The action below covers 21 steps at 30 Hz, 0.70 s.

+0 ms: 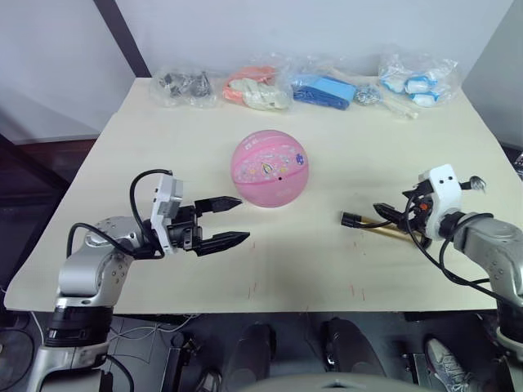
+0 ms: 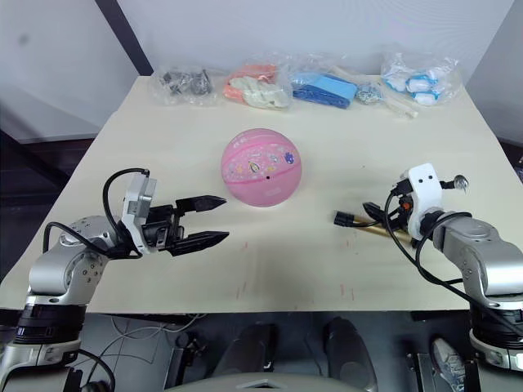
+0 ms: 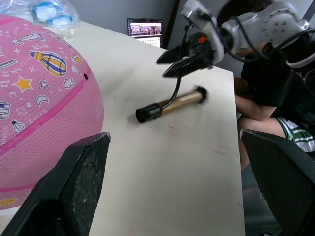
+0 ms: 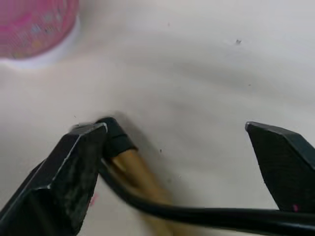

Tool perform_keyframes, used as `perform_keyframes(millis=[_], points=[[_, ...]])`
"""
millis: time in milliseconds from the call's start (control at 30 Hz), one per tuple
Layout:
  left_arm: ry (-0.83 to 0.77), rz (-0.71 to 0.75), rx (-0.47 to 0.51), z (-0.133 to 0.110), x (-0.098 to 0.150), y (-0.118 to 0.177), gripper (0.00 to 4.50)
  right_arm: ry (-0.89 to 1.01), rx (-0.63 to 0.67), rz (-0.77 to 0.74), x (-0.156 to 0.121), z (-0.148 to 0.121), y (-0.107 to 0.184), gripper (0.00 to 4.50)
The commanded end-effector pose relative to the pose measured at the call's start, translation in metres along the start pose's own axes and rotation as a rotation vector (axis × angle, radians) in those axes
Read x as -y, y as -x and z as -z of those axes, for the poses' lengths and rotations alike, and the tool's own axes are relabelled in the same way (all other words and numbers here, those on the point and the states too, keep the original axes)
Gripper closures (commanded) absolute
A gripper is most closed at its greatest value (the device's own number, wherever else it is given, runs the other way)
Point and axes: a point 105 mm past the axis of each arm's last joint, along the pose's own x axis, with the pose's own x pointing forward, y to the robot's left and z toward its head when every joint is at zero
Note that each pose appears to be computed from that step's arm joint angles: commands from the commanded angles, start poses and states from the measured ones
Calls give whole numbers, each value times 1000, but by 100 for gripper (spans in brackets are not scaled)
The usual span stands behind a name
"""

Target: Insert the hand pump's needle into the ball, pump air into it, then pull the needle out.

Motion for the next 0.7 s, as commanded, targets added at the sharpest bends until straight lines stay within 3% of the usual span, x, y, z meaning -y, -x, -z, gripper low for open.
perform_keyframes(millis=[33, 300, 700], points=[[-36, 4, 12, -6, 3, 0, 0, 59, 109, -33, -9, -25, 21, 5], [-27, -2, 18, -4, 0, -1, 0, 29, 50, 31, 0, -7, 39, 5], [-21, 4, 14, -2, -1, -1, 0, 27, -221, 42, 7, 40, 67, 5]])
